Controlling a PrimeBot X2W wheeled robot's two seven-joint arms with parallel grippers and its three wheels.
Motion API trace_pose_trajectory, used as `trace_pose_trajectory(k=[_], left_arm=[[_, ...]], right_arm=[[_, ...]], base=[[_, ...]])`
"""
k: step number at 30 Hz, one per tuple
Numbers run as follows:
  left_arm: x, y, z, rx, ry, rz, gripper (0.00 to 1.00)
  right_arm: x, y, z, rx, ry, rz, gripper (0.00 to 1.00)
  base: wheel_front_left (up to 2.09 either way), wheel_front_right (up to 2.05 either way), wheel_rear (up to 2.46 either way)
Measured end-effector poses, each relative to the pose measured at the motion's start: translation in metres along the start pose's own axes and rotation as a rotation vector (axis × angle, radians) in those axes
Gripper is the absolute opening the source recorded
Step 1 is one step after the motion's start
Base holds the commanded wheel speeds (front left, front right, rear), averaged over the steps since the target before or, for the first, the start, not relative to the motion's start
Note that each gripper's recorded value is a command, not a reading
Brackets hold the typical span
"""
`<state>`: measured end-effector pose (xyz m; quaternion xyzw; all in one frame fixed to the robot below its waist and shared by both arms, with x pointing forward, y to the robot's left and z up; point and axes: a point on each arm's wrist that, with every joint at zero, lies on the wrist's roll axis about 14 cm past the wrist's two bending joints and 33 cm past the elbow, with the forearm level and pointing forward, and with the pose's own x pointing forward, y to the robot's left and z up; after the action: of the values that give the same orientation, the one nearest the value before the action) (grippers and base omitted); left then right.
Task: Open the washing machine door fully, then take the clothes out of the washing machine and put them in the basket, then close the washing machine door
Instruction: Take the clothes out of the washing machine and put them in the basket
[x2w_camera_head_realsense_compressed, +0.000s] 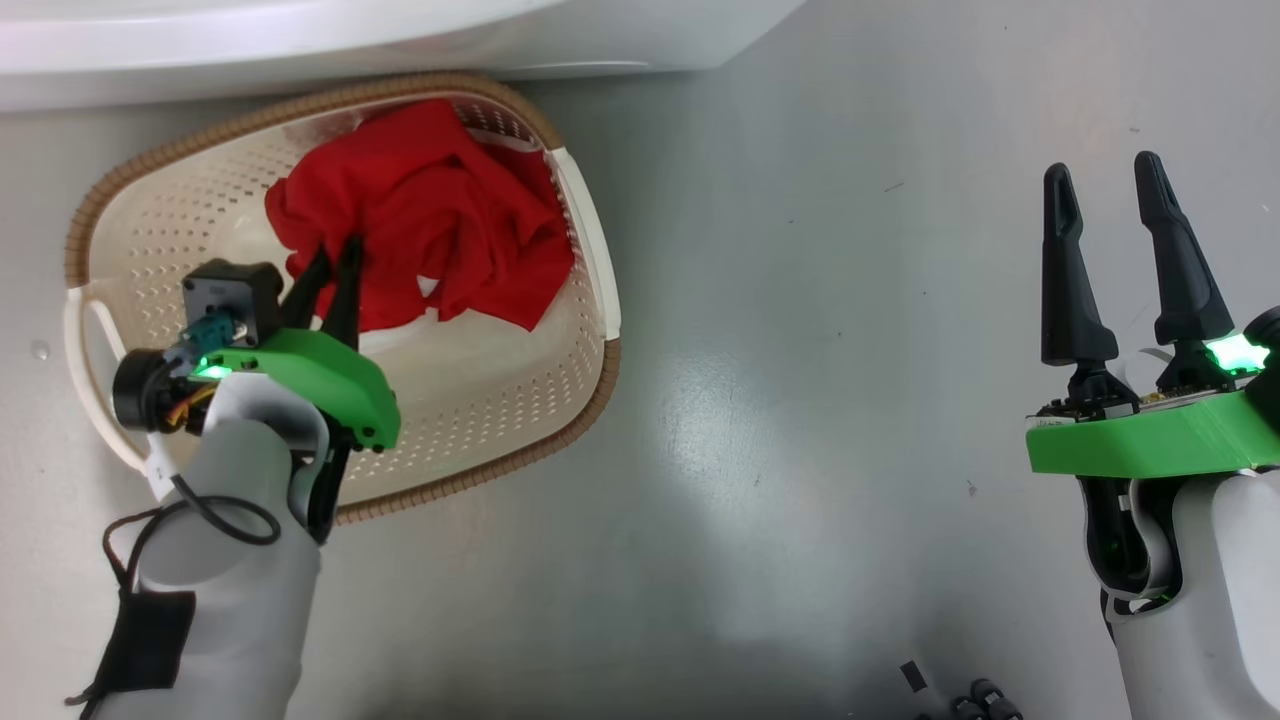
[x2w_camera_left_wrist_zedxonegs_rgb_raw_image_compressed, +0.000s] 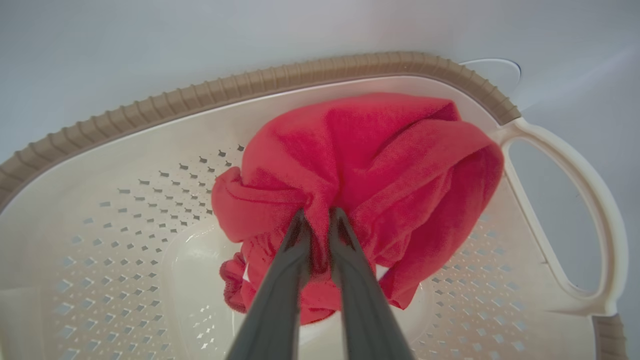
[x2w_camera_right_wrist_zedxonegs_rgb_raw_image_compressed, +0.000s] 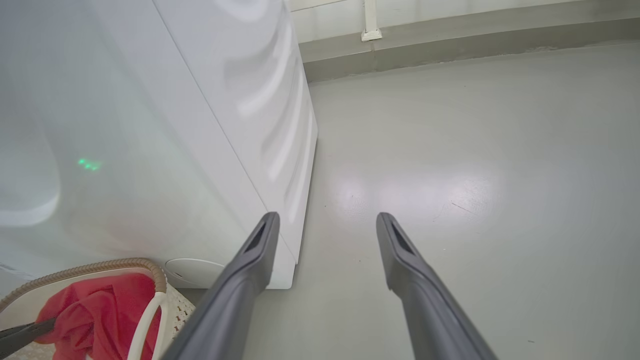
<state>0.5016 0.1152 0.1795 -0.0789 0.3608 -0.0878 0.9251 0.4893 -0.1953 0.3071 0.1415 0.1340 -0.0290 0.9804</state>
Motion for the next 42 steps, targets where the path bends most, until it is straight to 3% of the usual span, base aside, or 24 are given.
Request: trace_pose_trajectory(k=[3, 6, 7, 21, 42], left_arm=[[-0.002, 0.004, 0.003, 0.003, -0.005, 0.008, 0.48], [-0.004, 0.005, 0.01, 0.001, -0.019, 0.013, 0.92], [-0.006, 0.005, 0.012, 0.001, -0.024, 0.014, 1.0], [-0.05, 0.005, 0.05, -0.003, -0.14, 0.03, 1.0], [-0.155, -0.008, 0.133, 0.026, -0.472, 0.034, 1.0]], right_arm=[[0.0, 0.001, 0.003, 0.0, -0.006, 0.001, 1.0], [0.0, 0.002, 0.007, 0.001, -0.016, 0.004, 1.0], [-0.001, 0.003, 0.009, 0.002, -0.019, 0.006, 1.0], [-0.016, 0.016, 0.057, 0.006, -0.109, 0.029, 1.0], [-0.087, 0.021, 0.102, 0.011, -0.18, 0.029, 1.0]], base=[[0.0, 0.0, 0.0], [0.0, 0.0, 0.0], [0.0, 0.0, 0.0], [0.0, 0.0, 0.0], [0.0, 0.0, 0.0]])
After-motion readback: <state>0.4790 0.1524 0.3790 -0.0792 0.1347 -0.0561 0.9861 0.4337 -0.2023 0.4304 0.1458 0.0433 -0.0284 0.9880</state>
